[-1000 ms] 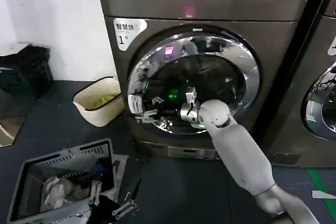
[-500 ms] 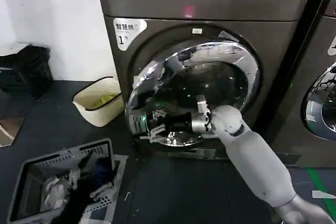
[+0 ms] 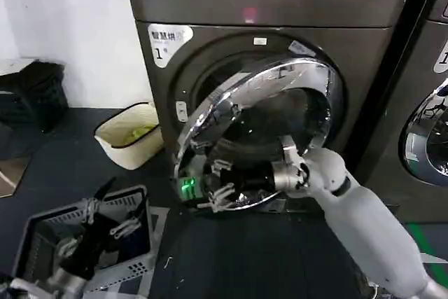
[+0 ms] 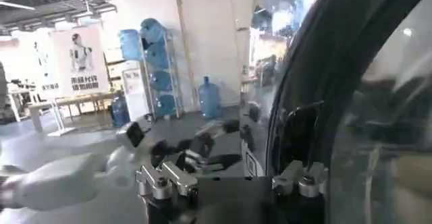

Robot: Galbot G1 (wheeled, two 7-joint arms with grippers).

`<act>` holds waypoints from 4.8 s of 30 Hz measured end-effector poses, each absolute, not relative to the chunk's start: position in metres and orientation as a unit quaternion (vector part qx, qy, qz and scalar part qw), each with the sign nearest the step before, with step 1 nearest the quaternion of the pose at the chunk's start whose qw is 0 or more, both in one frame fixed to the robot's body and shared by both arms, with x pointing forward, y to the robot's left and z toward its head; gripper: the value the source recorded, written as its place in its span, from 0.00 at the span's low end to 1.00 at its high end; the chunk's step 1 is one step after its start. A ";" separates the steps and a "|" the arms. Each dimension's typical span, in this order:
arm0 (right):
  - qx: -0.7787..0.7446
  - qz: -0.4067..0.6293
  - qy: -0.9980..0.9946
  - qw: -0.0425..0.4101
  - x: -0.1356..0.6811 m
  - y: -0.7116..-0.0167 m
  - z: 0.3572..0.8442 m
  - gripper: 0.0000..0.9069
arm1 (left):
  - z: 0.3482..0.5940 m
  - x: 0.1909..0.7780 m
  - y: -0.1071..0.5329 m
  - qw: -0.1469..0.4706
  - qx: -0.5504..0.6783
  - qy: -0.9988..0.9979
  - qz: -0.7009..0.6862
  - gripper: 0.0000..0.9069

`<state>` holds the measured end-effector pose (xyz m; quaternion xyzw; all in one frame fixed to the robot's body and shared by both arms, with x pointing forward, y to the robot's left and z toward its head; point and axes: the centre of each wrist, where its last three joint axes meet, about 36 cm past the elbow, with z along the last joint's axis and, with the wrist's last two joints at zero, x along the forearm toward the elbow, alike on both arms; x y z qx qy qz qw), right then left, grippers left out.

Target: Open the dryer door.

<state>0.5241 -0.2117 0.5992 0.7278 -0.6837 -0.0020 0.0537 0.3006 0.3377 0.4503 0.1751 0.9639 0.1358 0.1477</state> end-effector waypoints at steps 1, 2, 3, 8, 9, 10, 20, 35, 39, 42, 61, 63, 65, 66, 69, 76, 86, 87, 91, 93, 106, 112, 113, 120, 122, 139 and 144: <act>0.729 0.000 -0.682 0.053 0.521 -0.213 0.600 1.00 | 0.451 0.304 0.338 0.148 0.178 0.963 0.137 1.00; 0.730 0.001 -0.681 0.052 0.518 -0.216 0.601 1.00 | 0.451 0.306 0.339 0.148 0.180 0.963 0.137 1.00; 0.732 0.003 -0.680 0.051 0.516 -0.218 0.602 1.00 | 0.451 0.310 0.340 0.149 0.183 0.962 0.138 1.00; 0.740 0.013 -0.670 0.049 0.502 -0.231 0.604 1.00 | 0.451 0.325 0.342 0.149 0.200 0.958 0.145 1.00; 0.741 0.014 -0.669 0.048 0.500 -0.233 0.604 1.00 | 0.451 0.328 0.341 0.149 0.204 0.957 0.145 1.00; 0.743 0.015 -0.668 0.047 0.498 -0.236 0.604 1.00 | 0.451 0.330 0.340 0.148 0.207 0.956 0.146 1.00; 0.746 0.004 -0.666 0.015 0.486 -0.263 0.594 1.00 | 0.449 0.352 0.332 0.148 0.241 0.948 0.148 1.00; 0.683 -0.005 -0.730 -0.026 0.468 -0.346 0.589 1.00 | 0.448 0.375 0.320 0.145 0.293 0.934 0.147 1.00; 0.660 -0.005 -0.751 -0.033 0.450 -0.371 0.592 1.00 | 0.448 0.388 0.313 0.148 0.310 0.928 0.143 1.00; 0.637 -0.011 -0.770 -0.036 0.431 -0.388 0.591 1.00 | 0.449 0.397 0.307 0.152 0.325 0.923 0.139 1.00; 0.405 0.012 -0.914 -0.017 0.272 -0.482 0.592 1.00 | 0.438 0.427 0.245 0.175 0.436 0.875 0.116 1.00; 0.355 0.015 -0.935 -0.016 0.254 -0.492 0.589 1.00 | 0.435 0.430 0.232 0.178 0.448 0.869 0.110 1.00; 0.311 0.021 -0.950 -0.016 0.238 -0.500 0.589 1.00 | 0.431 0.434 0.219 0.178 0.460 0.864 0.102 1.00; 0.292 0.027 -0.956 -0.015 0.232 -0.502 0.589 1.00 | 0.431 0.436 0.213 0.179 0.466 0.861 0.099 1.00; 0.217 0.041 -0.975 -0.018 0.211 -0.507 0.592 1.00 | 0.428 0.443 0.191 0.182 0.485 0.851 0.087 1.00; -0.066 0.128 -0.990 -0.005 0.159 -0.510 0.582 1.00 | 0.430 0.458 0.144 0.190 0.519 0.831 0.069 1.00; -0.419 0.230 -0.877 0.049 0.096 -0.517 0.574 1.00 | 0.434 0.468 0.086 0.182 0.556 0.809 0.063 1.00; -0.448 0.237 -0.860 0.057 0.088 -0.519 0.575 1.00 | 0.434 0.468 0.080 0.182 0.559 0.807 0.062 1.00; -0.530 0.248 -0.808 0.065 0.063 -0.526 0.580 1.00 | 0.435 0.471 0.057 0.182 0.570 0.800 0.057 1.00; -0.556 0.255 -0.789 0.060 0.051 -0.531 0.581 1.00 | 0.434 0.472 0.047 0.181 0.575 0.796 0.054 1.00; -0.638 0.273 -0.715 0.084 -0.007 -0.542 0.589 1.00 | 0.441 0.486 -0.007 0.160 0.588 0.791 0.055 1.00; -0.659 0.267 -0.696 0.100 -0.011 -0.537 0.588 1.00 | 0.450 0.497 -0.033 0.153 0.585 0.794 0.055 1.00; -0.663 0.266 -0.693 0.100 -0.011 -0.537 0.587 1.00 | 0.452 0.498 -0.037 0.150 0.586 0.795 0.054 1.00; -0.674 0.282 -0.678 0.087 -0.020 -0.541 0.585 1.00 | 0.458 0.508 -0.063 0.148 0.590 0.791 0.061 1.00; -0.676 0.282 -0.676 0.084 -0.022 -0.542 0.585 1.00 | 0.461 0.512 -0.070 0.149 0.591 0.791 0.062 1.00; -0.656 0.265 -0.703 0.073 -0.010 -0.555 0.586 1.00 | 0.450 0.483 -0.048 0.122 0.603 0.785 0.073 1.00; -0.648 0.264 -0.711 0.072 -0.001 -0.562 0.585 1.00 | 0.452 0.451 0.001 0.114 0.590 0.797 0.061 1.00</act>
